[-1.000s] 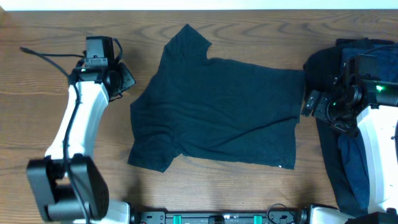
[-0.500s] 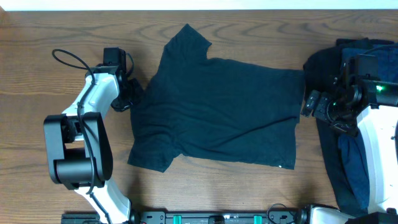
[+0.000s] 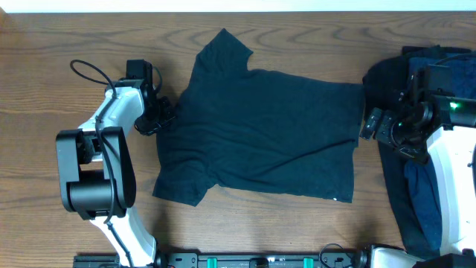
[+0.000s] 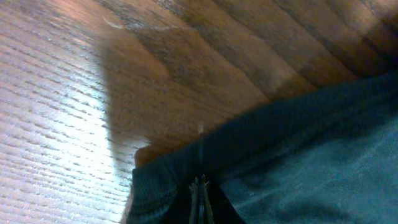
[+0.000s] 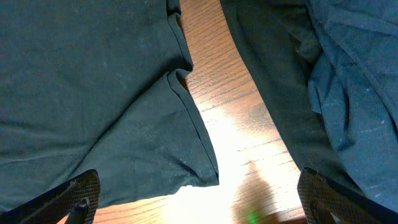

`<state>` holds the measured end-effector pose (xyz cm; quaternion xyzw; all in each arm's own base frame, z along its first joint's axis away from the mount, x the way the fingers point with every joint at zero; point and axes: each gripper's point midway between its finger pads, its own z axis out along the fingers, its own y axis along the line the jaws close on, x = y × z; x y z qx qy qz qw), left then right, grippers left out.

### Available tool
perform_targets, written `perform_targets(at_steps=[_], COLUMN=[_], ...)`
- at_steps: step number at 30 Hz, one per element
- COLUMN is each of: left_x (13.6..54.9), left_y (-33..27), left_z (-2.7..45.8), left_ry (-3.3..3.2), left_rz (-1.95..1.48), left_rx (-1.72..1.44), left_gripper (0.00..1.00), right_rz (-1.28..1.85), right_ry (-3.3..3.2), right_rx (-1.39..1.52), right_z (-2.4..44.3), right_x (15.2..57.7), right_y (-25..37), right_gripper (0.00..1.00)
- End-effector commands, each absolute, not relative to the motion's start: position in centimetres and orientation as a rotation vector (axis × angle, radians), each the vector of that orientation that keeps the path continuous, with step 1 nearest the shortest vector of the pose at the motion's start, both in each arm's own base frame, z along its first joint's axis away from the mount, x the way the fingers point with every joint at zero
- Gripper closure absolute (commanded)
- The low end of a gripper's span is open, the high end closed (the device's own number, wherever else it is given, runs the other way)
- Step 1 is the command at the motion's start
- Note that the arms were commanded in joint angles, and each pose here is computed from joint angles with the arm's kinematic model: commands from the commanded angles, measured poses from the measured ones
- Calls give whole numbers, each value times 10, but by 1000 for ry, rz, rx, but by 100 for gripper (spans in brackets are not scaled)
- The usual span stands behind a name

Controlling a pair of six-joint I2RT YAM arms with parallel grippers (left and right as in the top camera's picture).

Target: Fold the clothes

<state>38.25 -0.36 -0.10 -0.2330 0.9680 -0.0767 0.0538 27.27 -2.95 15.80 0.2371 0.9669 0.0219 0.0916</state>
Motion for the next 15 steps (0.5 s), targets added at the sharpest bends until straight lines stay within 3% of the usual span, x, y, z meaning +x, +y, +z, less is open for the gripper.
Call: perform_targets(at_steps=[1, 5, 15], left_x=[353, 327, 309], left_y=[2, 24, 25], left_z=[-40, -43, -35], left_ry=[3076, 3095, 3135], left_rz=[-154, 51, 82], left_rx=[-798, -1033, -1114], left_gripper=[94, 94, 94], right_rz=[42, 42, 42], right_ry=[2867, 2867, 2867], right_rx=[698, 698, 698], right_z=[160, 160, 160], right_x=[273, 273, 273], right_y=[-34, -34, -34], right_gripper=[1, 1, 1])
